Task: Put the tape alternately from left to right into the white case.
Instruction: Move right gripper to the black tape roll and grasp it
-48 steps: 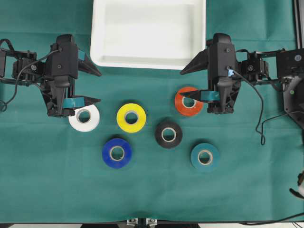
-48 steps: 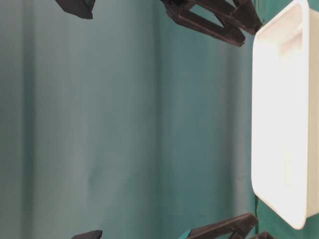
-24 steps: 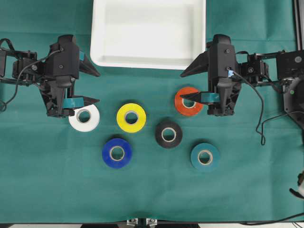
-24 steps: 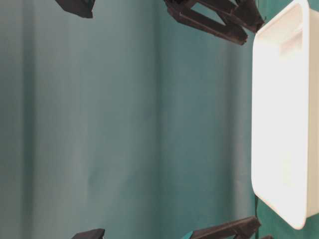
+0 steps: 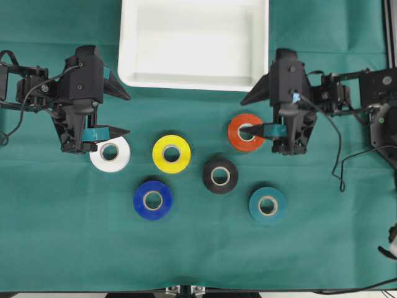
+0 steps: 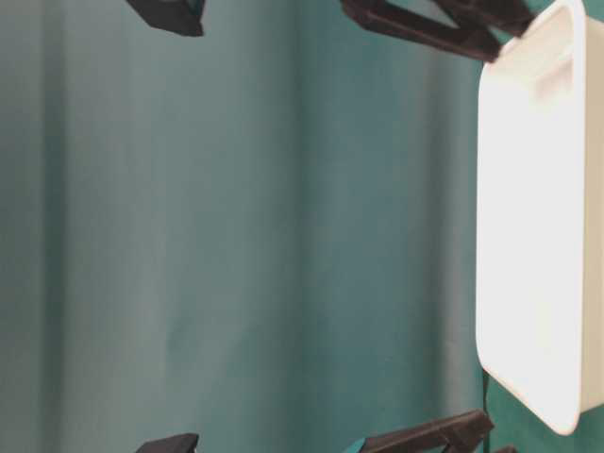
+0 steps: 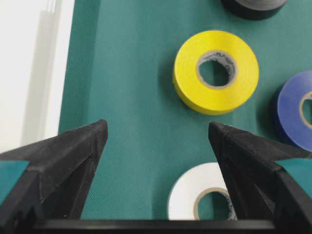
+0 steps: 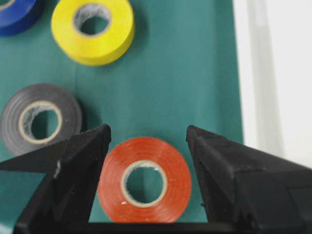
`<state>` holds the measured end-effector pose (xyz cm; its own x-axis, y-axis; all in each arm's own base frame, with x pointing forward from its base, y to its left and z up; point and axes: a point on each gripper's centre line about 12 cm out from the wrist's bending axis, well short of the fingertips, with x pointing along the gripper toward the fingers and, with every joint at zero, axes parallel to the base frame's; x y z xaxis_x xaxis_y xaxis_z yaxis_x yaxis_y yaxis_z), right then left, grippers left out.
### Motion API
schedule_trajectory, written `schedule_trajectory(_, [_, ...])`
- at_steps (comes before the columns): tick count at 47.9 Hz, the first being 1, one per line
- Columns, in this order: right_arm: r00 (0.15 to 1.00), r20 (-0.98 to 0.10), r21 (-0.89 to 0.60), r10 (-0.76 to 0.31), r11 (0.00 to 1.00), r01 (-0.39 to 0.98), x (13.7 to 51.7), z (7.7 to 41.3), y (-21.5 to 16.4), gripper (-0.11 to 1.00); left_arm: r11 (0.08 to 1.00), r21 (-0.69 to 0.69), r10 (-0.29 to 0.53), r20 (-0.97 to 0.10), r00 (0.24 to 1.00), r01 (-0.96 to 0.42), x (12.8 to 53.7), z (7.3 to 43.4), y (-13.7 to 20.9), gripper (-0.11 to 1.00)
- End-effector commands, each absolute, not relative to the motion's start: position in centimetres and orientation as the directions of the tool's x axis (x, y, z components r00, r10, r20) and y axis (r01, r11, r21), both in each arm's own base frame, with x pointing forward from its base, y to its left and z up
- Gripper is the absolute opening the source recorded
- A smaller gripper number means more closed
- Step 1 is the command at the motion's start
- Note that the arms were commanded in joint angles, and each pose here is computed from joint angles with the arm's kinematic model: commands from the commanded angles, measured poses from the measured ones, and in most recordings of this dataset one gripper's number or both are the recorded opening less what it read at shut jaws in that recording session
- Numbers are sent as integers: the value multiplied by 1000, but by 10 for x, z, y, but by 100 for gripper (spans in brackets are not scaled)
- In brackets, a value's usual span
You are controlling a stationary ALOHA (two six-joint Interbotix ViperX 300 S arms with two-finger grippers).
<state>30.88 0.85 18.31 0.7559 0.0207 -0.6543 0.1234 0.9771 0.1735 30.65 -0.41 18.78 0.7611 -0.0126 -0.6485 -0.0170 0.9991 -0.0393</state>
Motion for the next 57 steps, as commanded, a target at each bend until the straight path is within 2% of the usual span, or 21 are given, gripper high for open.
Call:
schedule_trajectory(1, [770,-637,179,38,979,100,317,189,16,72,999,-39,-11,-621,784,-16,312,199,-4,60])
schedule_trajectory(34, [717,-688,231,106,970,78,349,165,52,72,999,-39,-11,-643,766,-18,314,190,-4,59])
schedule_trajectory(57, [677,-726,231,119,970,77,361,134,64,73,999,-39,-11,-645,764,-18,313,189,-4,59])
